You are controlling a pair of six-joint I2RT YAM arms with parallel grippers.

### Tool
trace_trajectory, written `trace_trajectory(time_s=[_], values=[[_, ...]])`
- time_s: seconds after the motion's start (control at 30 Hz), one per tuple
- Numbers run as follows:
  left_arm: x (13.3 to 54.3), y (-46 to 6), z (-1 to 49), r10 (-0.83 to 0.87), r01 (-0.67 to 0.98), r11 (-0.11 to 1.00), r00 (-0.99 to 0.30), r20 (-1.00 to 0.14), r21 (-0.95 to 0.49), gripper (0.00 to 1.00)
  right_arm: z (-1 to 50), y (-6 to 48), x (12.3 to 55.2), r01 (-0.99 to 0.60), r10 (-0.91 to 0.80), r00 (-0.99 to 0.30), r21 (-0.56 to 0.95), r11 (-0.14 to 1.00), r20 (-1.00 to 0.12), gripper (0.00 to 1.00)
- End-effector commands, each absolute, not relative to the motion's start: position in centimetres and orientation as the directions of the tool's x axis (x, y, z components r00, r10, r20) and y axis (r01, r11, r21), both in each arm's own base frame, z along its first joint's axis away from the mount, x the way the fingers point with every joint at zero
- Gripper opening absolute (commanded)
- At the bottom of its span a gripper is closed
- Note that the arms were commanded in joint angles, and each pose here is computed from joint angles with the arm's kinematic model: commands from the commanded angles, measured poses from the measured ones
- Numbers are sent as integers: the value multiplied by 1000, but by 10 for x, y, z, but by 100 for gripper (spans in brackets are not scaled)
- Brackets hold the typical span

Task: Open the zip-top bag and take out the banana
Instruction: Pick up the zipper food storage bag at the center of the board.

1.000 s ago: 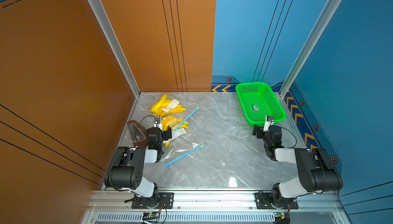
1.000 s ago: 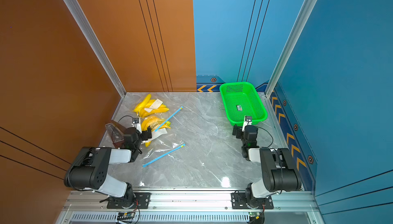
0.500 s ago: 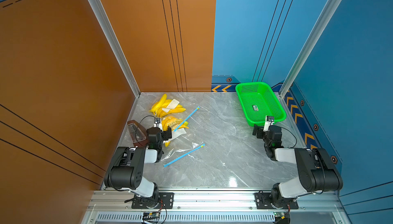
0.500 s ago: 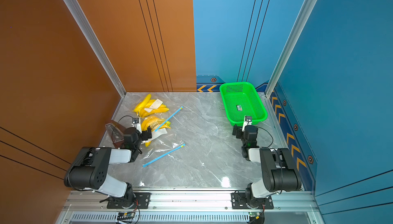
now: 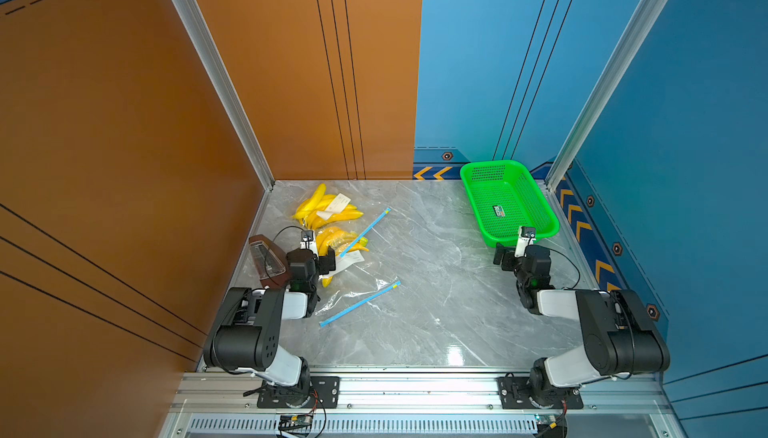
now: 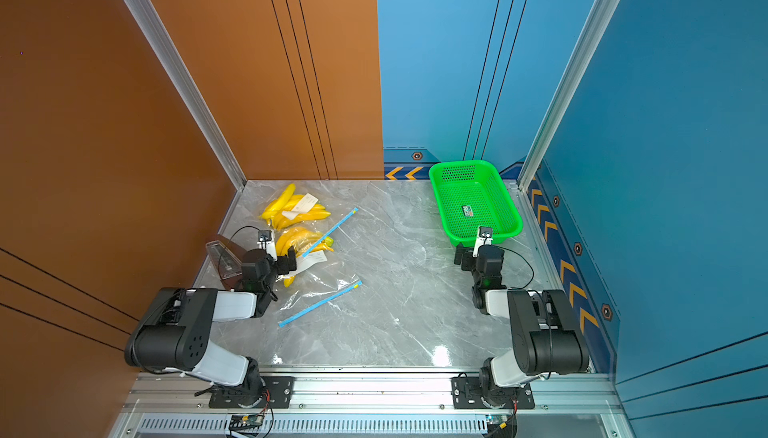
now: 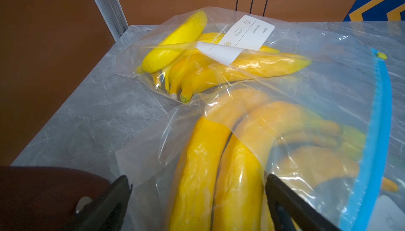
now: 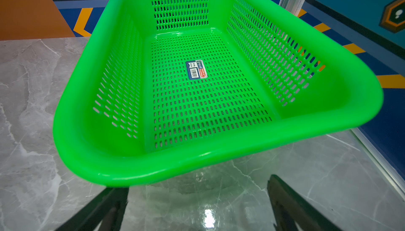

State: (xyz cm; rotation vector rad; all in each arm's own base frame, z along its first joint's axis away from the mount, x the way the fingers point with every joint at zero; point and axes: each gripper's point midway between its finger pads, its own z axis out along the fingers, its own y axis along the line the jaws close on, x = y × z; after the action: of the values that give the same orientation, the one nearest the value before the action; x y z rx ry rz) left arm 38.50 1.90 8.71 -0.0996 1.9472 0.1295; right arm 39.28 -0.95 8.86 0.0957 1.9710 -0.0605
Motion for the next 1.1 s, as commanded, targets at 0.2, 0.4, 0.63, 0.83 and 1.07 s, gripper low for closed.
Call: trace_trajectory(time_s=[0.2,0.4,0.63,0.83,1.07], values=[[345,10,143,53,-170,981,-199,-978,88,98,131,25,363,-40,-93,-292,-85,996,-952,100],[316,4,175,-16,-203,979,-103,-995,6,98,176,30,334,-44,-15,-195,-6,999,-981,100],[309,3,207,-249,-240,948,-146,-957,-210,98,217,10,308,86,197,-167,185,979,-966,100],[309,-4,211,-493,-229,861,-152,-857,-454,98,224,-8,297,255,470,-206,416,873,-858,100],[336,-3,198,-672,-227,740,-270,-690,-633,98,207,12,315,223,505,-383,453,863,-773,100]])
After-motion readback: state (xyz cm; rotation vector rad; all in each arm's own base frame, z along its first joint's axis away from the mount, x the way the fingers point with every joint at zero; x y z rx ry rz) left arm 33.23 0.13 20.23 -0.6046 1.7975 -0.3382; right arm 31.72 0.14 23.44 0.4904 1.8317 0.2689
